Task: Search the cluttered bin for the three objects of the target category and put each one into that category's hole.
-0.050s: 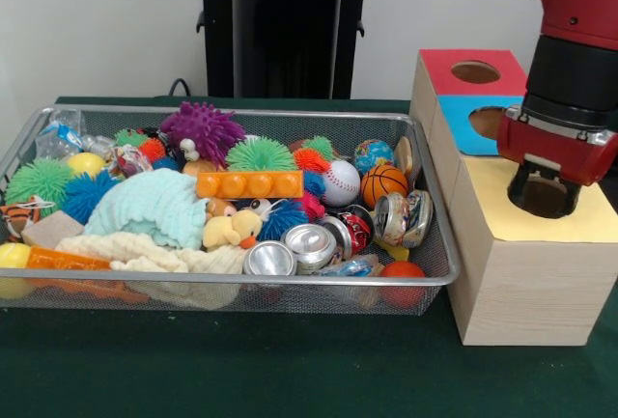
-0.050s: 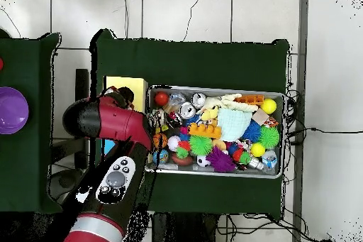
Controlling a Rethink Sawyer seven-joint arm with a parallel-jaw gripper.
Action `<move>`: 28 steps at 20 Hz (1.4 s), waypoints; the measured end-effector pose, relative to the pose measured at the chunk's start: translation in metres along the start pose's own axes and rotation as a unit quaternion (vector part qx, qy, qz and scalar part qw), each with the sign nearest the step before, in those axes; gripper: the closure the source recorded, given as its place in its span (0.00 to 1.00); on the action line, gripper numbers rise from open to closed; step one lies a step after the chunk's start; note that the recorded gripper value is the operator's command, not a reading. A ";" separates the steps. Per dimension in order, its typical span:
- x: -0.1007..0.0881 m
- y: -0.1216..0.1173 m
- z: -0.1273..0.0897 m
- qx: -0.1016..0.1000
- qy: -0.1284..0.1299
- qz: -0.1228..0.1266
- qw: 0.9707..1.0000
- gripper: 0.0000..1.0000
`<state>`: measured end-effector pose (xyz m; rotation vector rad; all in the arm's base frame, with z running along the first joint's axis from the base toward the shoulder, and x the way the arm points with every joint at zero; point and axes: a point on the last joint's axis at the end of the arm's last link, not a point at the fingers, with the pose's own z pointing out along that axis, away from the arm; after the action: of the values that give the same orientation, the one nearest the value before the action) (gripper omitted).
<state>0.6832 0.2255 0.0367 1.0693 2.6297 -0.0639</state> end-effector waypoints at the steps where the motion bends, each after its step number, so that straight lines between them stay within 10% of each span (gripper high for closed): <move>1: 0.000 0.000 0.000 0.000 0.000 0.000 1.000 0.00; 11: -0.001 0.000 0.002 0.001 -0.003 -0.002 1.000 0.00; 12: -0.001 -0.001 0.004 0.003 -0.002 -0.002 1.000 1.00; 28: 0.005 -0.008 0.013 0.012 0.003 -0.003 1.000 1.00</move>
<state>0.6775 0.2209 0.0220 1.0698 2.6434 -0.0940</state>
